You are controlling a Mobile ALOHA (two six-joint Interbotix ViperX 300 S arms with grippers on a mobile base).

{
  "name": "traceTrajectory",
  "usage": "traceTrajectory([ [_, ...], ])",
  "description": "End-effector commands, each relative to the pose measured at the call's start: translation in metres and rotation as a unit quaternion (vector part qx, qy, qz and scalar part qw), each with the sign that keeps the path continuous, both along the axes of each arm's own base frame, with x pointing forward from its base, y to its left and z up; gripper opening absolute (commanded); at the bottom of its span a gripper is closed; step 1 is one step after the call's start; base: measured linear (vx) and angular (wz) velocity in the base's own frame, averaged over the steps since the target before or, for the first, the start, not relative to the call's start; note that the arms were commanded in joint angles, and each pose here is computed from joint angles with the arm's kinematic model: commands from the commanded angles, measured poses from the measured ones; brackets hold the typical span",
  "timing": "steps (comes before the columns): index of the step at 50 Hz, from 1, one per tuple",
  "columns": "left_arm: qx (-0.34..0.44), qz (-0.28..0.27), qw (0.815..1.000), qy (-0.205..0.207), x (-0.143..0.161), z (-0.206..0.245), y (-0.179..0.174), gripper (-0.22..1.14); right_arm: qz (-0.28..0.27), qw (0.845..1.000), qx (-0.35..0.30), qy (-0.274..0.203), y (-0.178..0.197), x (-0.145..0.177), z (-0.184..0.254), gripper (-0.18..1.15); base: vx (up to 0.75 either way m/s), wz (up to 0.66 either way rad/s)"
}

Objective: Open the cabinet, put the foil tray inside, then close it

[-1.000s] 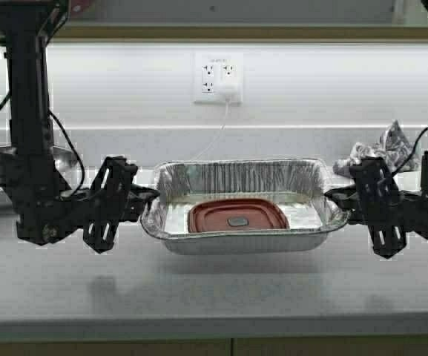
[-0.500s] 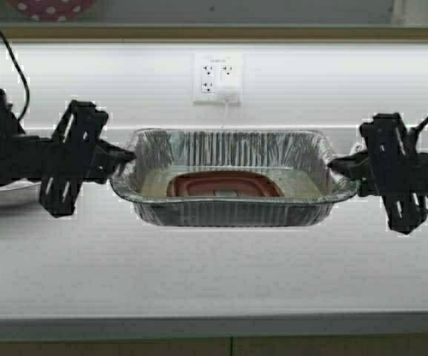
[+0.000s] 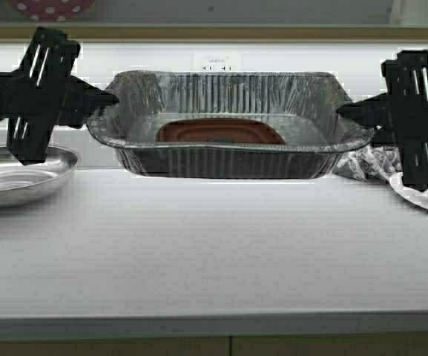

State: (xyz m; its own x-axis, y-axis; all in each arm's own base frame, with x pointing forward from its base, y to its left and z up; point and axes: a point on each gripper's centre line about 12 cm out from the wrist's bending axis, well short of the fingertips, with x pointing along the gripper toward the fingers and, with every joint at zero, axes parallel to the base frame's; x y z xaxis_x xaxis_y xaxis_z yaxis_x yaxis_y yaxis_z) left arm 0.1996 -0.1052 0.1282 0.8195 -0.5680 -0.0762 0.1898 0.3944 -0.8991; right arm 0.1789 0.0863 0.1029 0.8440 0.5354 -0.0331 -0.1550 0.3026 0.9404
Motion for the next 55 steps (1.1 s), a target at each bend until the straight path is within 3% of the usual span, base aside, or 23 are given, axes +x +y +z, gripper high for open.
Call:
traceTrajectory([
  [1,0.000,-0.004,1.000,-0.016,-0.003,0.015,-0.002,0.03,-0.002,1.000,0.016,-0.019,-0.002,-0.007,0.014,0.08,-0.01,0.00],
  [22,0.029,0.006,0.999,-0.036,-0.010,0.067,-0.005,0.03,0.001,0.998,0.044,-0.041,-0.003,-0.010,0.034,0.08,-0.01,0.00],
  [47,0.058,0.016,0.997,-0.055,0.016,0.102,-0.014,0.03,0.023,0.994,0.049,-0.098,0.024,0.032,0.092,0.08,-0.02,0.01],
  [55,0.054,0.016,0.997,-0.061,0.025,0.109,-0.019,0.03,0.009,0.996,0.039,-0.084,0.026,0.047,0.123,0.08,-0.01,0.01],
])
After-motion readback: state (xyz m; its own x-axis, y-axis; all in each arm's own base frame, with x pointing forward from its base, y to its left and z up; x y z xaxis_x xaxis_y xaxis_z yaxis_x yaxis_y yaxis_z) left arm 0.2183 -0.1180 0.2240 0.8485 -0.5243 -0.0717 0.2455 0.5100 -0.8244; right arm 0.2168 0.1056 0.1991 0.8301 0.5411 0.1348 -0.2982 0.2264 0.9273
